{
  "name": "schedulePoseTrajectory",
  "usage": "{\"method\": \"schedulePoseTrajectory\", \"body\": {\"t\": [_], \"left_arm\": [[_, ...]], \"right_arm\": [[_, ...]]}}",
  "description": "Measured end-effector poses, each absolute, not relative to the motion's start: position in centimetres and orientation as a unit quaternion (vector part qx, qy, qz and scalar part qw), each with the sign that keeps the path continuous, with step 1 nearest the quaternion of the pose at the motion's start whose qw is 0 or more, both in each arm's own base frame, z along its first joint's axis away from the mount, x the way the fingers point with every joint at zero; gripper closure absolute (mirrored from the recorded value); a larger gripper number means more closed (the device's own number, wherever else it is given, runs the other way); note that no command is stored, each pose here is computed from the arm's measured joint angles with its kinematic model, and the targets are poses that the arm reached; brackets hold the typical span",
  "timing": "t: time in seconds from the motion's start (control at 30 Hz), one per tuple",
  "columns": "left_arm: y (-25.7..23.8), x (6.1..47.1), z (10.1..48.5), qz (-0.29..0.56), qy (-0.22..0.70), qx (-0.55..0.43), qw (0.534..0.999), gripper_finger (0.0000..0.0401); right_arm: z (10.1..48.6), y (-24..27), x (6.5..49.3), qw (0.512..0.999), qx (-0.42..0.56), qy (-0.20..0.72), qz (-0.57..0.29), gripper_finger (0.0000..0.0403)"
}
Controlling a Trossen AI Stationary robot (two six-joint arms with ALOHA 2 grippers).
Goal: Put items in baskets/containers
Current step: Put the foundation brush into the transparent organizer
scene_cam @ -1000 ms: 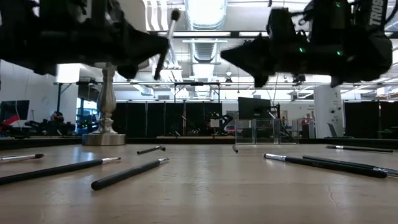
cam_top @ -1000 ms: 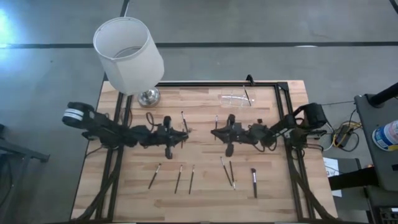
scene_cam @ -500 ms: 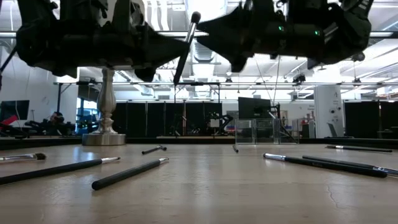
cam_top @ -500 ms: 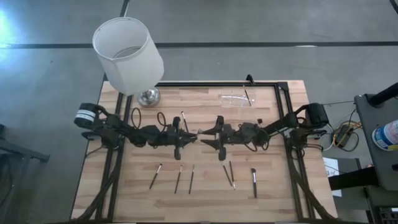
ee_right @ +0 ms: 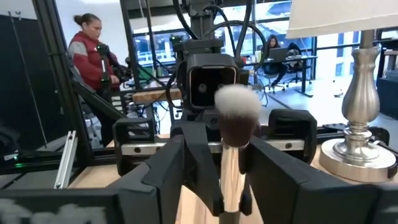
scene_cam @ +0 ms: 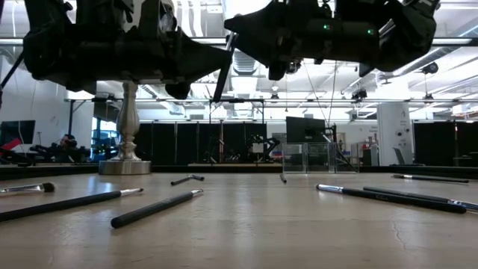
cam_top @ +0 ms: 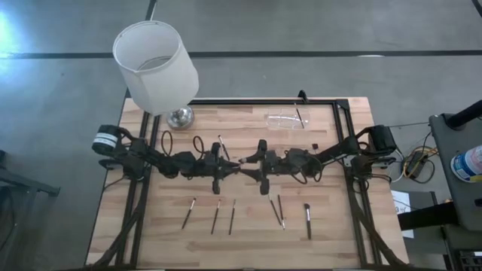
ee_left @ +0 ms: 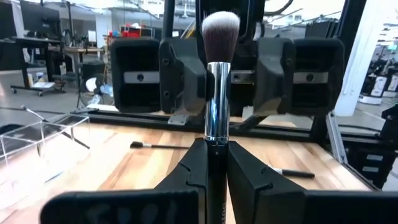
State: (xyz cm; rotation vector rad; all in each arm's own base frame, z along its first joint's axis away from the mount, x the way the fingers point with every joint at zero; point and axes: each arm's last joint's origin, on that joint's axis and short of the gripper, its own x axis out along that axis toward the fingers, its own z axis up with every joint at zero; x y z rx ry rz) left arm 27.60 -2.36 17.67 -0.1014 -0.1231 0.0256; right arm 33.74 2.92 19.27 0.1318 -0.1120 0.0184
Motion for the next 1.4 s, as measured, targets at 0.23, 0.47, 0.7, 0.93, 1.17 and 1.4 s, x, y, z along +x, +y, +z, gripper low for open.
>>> {"method": "schedulePoseTrajectory", "body": {"t": [0.23,0.47,0.7,0.93,1.17,1.4], "left_arm": [[-2.4,27.6,17.6,0.010,-0.059,-0.054,0.997,0.0363],[-2.3,27.6,17.6,0.019,-0.058,-0.062,0.996,0.0329],[-1.9,27.4,17.5,0.089,-0.033,-0.071,0.993,0.0304],[-1.9,26.6,18.4,0.088,-0.013,-0.053,0.995,0.0286],[-1.7,24.4,18.6,0.086,-0.015,-0.045,0.995,0.0296],[-1.4,21.4,16.9,0.087,-0.003,-0.062,0.994,0.0354]], "right_arm": [[19.2,2.9,33.8,0.997,0.056,-0.055,0.007,0.0323],[19.2,2.8,33.8,0.998,0.041,-0.055,-0.007,0.0361],[20.2,2.4,33.2,0.998,0.013,-0.019,-0.064,0.0361],[23.7,1.0,30.9,0.992,-0.004,0.000,-0.129,0.0361],[25.9,-2.2,27.2,0.972,-0.004,0.047,-0.231,0.0361],[24.7,-7.9,22.2,0.923,0.042,0.078,-0.374,0.0361]]}}
